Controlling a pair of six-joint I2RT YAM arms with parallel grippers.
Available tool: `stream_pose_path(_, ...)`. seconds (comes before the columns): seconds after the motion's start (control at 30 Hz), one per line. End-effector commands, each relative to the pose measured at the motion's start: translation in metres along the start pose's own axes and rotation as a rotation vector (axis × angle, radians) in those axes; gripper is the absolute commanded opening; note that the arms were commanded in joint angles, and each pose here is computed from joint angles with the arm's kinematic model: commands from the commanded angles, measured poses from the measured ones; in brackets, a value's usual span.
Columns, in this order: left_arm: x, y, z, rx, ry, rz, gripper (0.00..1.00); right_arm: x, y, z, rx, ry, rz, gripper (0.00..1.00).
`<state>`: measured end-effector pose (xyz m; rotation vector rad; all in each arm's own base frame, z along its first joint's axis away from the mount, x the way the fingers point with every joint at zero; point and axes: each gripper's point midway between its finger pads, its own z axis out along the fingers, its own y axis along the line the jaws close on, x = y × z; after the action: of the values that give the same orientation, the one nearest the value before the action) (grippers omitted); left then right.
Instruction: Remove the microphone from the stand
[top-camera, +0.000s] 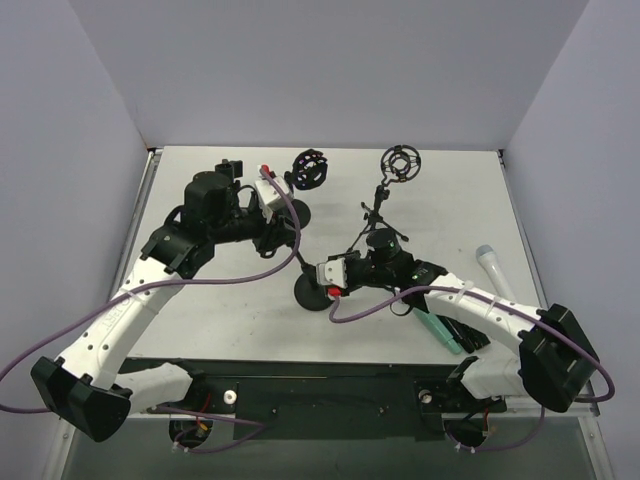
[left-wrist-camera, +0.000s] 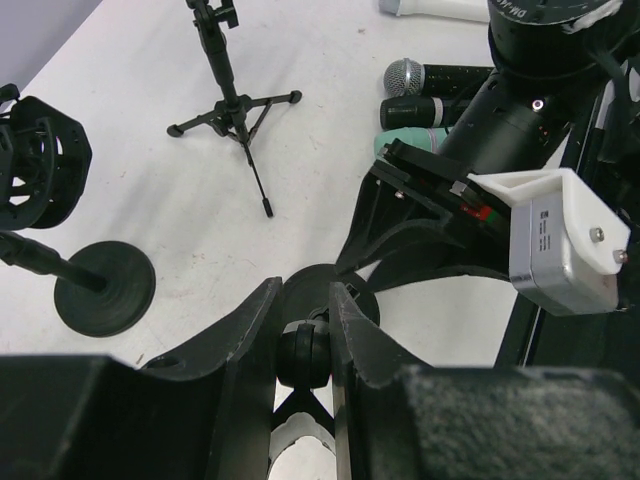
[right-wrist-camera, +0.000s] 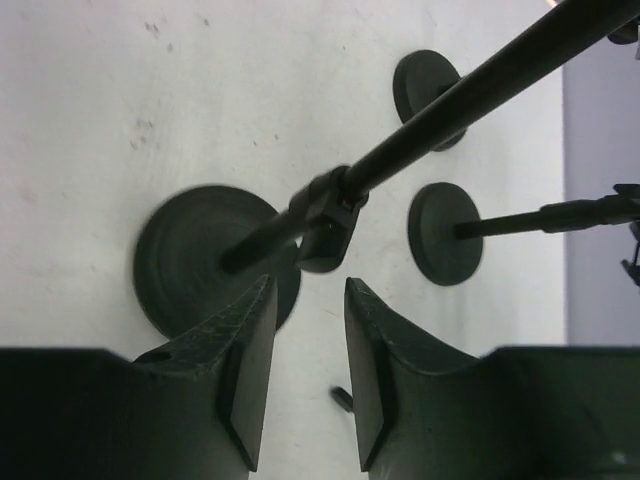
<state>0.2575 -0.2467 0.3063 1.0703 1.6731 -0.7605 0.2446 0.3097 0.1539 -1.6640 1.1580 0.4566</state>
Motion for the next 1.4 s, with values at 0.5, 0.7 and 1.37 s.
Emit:
stream_pose_path(0.5,-0.02,0.034,0.031,-0.082,-0.115,-0.027,0.0,-0.002,-0.09,-0.12,0.319,0.244,-0.096,0.46)
stream_pose_path(0.7,-0.007,0.031,0.057,-0.104,-0.034,-0.007,0.0,-0.008,-0.103,-0.148,0.426,0.308,0.059,0.47)
stream_pose_path(1.37,0.057,0.016,0.102,-0.107,0.23,0.215,0.0,-0.005,-0.103,-0.178,0.566,0.368,0.28,0.47)
